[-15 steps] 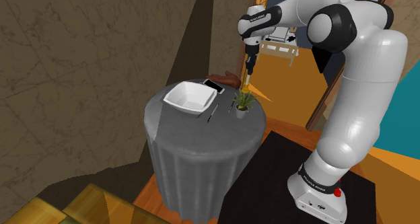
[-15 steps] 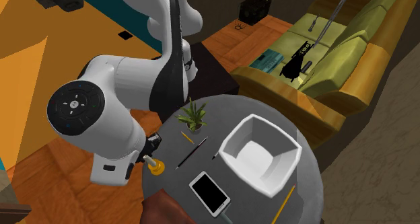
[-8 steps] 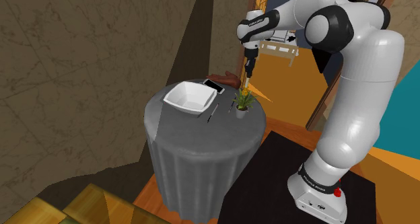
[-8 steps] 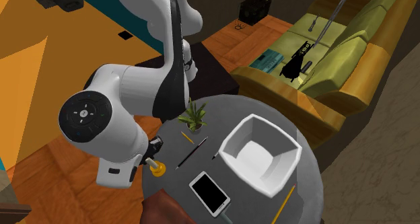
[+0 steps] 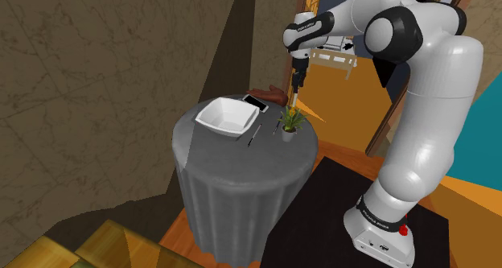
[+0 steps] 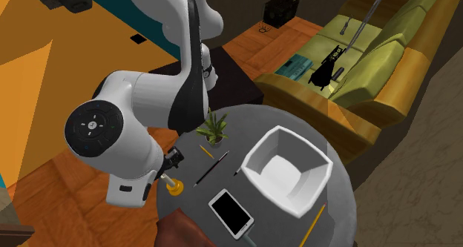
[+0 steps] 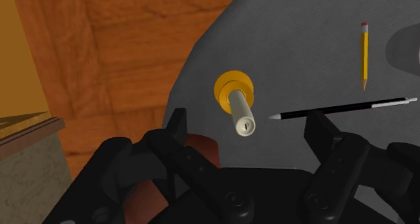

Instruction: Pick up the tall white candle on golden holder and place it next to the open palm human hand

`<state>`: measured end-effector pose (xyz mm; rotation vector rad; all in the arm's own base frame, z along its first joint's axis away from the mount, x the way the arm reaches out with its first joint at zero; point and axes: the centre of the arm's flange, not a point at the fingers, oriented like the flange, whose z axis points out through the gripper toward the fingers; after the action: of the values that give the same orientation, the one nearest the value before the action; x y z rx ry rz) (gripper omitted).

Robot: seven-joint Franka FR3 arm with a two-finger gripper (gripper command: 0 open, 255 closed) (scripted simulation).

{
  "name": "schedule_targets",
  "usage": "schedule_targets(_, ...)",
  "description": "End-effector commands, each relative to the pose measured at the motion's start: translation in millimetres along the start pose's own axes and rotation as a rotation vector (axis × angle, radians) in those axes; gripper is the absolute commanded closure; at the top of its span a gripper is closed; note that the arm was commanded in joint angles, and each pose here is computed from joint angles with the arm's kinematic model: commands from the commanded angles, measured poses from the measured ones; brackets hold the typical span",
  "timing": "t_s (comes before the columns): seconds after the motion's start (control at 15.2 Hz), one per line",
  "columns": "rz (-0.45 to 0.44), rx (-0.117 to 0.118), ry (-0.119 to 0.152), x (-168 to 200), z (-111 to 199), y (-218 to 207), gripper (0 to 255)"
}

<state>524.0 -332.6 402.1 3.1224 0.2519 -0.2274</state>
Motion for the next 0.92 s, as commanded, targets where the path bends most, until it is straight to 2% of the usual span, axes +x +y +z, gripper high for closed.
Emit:
schedule_targets(0.0,0.000,0.000,0.000,0.0,0.0,0.0,0)
schedule_targets(0.07,0.000,0.000,0.000,0.0,0.0,0.0,0)
schedule_targets(0.33,0.000,0.000,0.000,0.0,-50.0,0.0,0)
schedule_targets(0.86,0.000,0.000,0.000,0.0,-50.0,0.0,0)
